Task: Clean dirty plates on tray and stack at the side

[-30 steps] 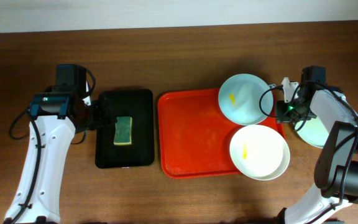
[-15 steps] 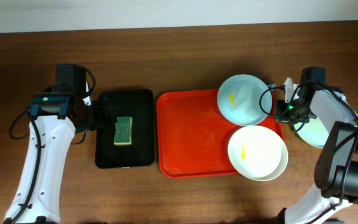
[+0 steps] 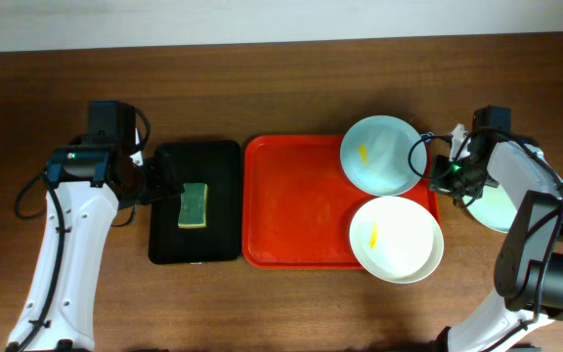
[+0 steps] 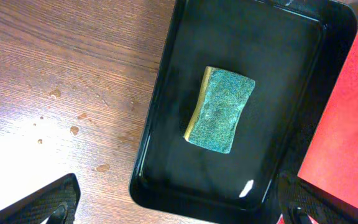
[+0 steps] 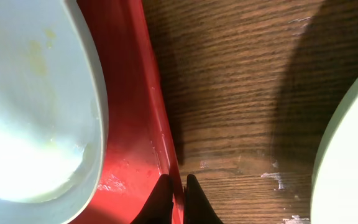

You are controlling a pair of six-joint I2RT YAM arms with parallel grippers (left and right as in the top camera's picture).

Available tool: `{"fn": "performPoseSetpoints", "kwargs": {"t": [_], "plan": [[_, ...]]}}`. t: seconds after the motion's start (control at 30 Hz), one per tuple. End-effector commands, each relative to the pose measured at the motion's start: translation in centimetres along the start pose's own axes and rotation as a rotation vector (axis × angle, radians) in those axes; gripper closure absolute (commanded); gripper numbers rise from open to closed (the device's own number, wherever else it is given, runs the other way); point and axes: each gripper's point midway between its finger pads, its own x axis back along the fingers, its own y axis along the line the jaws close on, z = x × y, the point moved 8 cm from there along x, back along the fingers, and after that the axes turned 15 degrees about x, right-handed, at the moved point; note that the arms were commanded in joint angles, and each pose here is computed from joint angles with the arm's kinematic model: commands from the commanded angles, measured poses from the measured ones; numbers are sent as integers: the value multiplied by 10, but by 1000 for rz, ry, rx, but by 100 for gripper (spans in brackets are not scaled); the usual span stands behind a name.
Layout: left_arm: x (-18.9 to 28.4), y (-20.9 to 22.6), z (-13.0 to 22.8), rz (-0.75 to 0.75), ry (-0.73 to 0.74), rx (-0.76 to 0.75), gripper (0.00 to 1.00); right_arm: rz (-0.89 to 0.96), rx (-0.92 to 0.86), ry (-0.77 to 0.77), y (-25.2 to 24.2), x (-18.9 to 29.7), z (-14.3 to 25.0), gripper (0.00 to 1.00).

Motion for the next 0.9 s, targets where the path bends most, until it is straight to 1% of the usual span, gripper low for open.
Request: {"fn": "performPoseSetpoints", "kwargs": {"t": [0.0, 0.1, 0.27, 0.73, 0.87], "plan": [[8, -1, -3, 21, -22, 18, 1, -10, -38, 46, 4, -13, 11, 96], [8, -1, -3, 21, -22, 18, 1, -5, 11, 36, 4, -13, 9, 96], [8, -1, -3, 21, -22, 18, 1, 1, 151, 10, 3, -13, 5, 96], [8, -1, -3, 21, -22, 18, 1, -15, 218, -46, 4, -13, -4, 96], [8, -1, -3, 21, -22, 18, 1, -20, 214, -35, 4, -13, -2, 96]]}}
